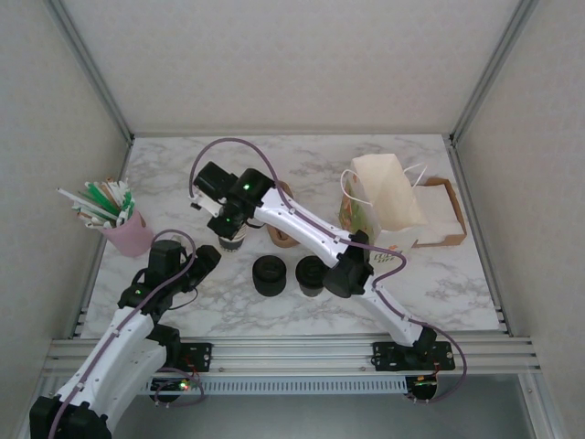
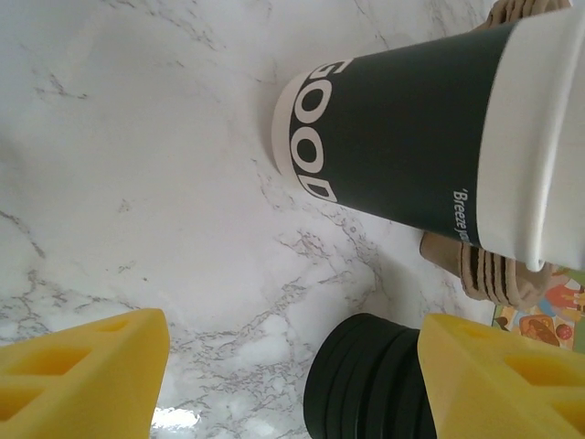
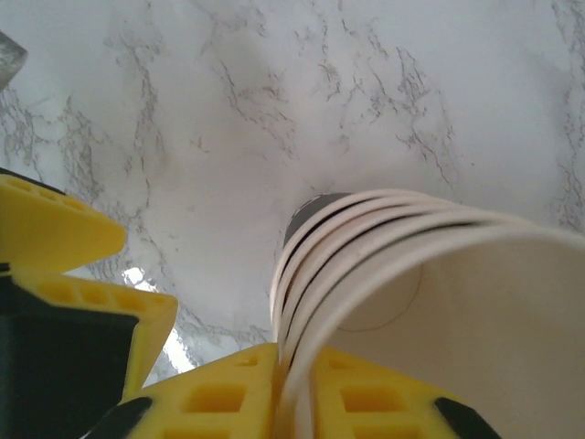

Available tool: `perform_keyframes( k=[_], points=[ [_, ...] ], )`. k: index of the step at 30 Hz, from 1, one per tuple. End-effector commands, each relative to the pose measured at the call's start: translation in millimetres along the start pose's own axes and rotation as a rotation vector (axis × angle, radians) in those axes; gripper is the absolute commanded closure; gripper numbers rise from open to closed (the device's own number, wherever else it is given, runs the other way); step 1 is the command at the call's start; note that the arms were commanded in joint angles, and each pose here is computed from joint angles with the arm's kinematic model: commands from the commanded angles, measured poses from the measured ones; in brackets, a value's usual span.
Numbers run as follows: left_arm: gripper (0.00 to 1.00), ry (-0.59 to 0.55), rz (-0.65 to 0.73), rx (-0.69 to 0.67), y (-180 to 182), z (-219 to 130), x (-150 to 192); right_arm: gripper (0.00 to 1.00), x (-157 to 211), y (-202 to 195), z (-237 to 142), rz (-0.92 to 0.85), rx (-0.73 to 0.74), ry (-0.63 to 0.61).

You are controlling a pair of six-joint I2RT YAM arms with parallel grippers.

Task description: Pack the takeout coffee

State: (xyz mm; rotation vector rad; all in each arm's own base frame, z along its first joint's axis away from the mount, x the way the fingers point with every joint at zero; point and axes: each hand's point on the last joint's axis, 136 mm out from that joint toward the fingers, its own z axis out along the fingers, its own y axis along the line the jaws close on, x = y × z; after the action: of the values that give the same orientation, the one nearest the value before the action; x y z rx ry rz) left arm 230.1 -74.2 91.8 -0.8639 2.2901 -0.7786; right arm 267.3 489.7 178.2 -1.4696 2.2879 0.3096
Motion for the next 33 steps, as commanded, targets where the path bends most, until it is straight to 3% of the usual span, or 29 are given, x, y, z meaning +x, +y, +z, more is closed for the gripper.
perform_keyframes(
  k=[1,4,8,14,16,19,24,33],
  points=[
    [0.28,-0.001,0.011,0.011,0.8,0.4,0.2,0.79,-8.0,3.8,0.6,-0.018,-0.009,-0.028],
    [0.28,-0.001,0.016,0.012,-0.2,-0.9,-0.1,0.75,-11.0,4.8,-3.4,-0.018,-0.008,-0.042],
    [0.29,0.0,0.023,0.016,-2.1,-3.4,0.1,0.61,-17.7,5.6,-14.7,-0.011,-0.012,-0.075],
    [0.43,0.001,0.014,0.045,-6.1,-3.7,4.7,0.5,-25.2,6.4,-30.5,0.005,-0.019,-0.116],
    [0.48,-0.012,0.022,0.04,-7.2,-5.0,4.1,0.44,-26.7,6.5,-37.5,0.014,-0.02,-0.127],
    [0.52,-0.035,0.035,0.031,-11.3,-7.4,4.3,0.28,-29.2,7.3,-51.6,0.034,-0.024,-0.149],
    [0.62,-0.05,0.068,0.011,-19.4,-4.2,11.5,0.17,-34.0,8.7,-78.0,0.071,-0.048,-0.199],
    [0.76,-0.091,0.188,0.002,-56.9,1.9,32.3,0.12,-28.3,-12.9,-115.6,0.213,-0.053,-0.242]
  ],
)
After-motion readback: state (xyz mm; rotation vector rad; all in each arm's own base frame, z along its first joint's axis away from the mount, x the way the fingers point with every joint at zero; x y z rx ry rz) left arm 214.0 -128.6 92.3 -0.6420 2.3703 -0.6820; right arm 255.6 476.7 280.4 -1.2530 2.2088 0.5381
